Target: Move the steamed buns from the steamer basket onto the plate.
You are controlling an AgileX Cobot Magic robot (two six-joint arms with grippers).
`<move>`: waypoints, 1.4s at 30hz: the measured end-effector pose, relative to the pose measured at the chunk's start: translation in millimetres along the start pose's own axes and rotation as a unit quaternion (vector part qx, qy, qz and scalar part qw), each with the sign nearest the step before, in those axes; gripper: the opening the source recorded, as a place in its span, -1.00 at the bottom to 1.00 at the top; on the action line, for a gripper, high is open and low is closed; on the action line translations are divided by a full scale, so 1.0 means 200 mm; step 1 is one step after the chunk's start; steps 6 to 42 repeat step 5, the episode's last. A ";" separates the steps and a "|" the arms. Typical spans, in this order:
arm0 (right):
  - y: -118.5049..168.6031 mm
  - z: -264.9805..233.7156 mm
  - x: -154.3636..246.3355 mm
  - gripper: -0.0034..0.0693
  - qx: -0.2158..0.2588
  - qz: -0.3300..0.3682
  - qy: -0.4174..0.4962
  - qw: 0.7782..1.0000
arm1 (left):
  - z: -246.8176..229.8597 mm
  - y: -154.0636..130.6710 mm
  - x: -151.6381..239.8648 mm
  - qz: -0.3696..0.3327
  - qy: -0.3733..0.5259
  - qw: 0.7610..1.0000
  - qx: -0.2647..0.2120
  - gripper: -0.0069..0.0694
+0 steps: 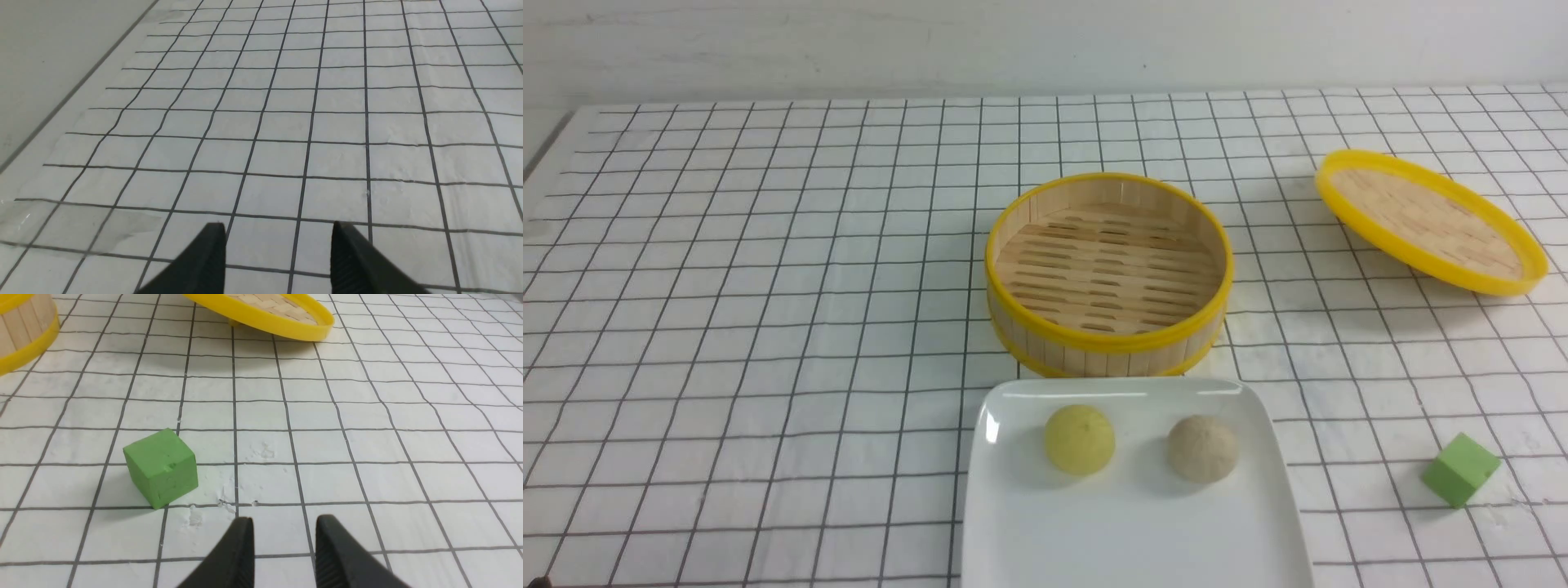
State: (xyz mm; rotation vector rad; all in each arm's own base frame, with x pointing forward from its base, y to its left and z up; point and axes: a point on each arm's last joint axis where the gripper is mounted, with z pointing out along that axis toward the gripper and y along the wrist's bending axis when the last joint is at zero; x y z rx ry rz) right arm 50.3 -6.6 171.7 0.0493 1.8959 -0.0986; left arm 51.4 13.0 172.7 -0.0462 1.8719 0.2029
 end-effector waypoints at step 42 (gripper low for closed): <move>0.00 0.00 0.00 -0.25 0.000 0.000 0.000 1.000 | 0.00 0.00 0.00 0.000 0.000 1.000 0.000 0.16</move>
